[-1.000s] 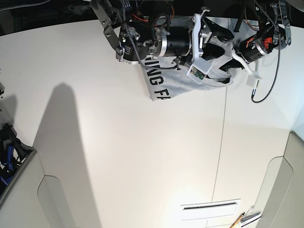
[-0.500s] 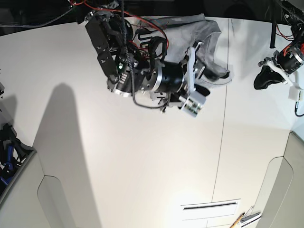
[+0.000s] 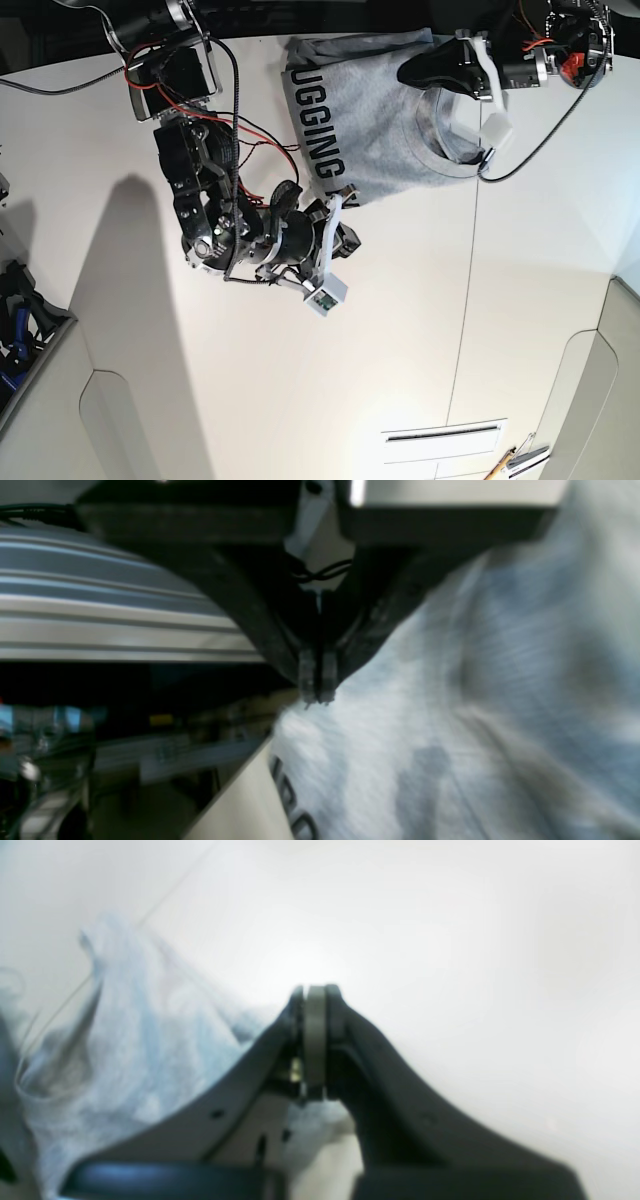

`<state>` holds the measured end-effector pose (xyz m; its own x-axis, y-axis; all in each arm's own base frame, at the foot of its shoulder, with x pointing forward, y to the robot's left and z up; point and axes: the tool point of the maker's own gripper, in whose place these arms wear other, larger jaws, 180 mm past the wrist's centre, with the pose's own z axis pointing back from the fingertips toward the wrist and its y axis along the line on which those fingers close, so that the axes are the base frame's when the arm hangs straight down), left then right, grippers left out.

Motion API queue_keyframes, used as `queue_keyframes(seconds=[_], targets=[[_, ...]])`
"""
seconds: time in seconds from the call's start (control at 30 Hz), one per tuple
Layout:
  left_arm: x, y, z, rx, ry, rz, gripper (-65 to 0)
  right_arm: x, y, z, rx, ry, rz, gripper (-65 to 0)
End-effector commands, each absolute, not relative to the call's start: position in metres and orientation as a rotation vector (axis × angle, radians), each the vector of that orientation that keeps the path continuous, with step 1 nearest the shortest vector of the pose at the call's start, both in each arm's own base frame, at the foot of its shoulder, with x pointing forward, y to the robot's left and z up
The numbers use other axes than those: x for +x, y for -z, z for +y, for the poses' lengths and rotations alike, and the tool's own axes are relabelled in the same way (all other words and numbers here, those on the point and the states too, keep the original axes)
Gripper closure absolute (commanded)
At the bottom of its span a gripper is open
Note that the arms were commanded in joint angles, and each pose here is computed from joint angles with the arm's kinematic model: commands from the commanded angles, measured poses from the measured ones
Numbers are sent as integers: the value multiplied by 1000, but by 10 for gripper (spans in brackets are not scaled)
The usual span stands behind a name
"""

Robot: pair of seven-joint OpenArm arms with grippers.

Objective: Fold the T-shirt properly
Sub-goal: 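Release the left gripper and flatten the folded shirt with the right gripper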

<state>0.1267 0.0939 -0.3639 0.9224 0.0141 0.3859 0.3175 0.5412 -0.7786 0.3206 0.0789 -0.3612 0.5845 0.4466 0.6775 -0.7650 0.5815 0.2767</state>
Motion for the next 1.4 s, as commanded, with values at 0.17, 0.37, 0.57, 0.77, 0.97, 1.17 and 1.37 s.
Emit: queue_keyframes(seconds=[0.17,0.37,0.57,0.77,0.97,1.17,1.37], targets=[[136,399,112,-718,287,-378,0,295,382,79,670,-769,-426,0],[179,423,158,-428,271,-455,0,282,387,52,657,-759,-408,0],[236,411,172,-370,230,-581,0,245,383,52,730,-763,-389,0],[291,379,179,-327,211,-730,0,207,379,58,767,-765,-392,0],[320,353,183,-309,230,-804,0,226,362,44,639,-774,-515,0],[332,307,221,-207,210,-918,0,287,294,26,561,-641,-839,0],[327,258,306,-61,-27,-1064,0,269,246,96,771,-691,-924,0]])
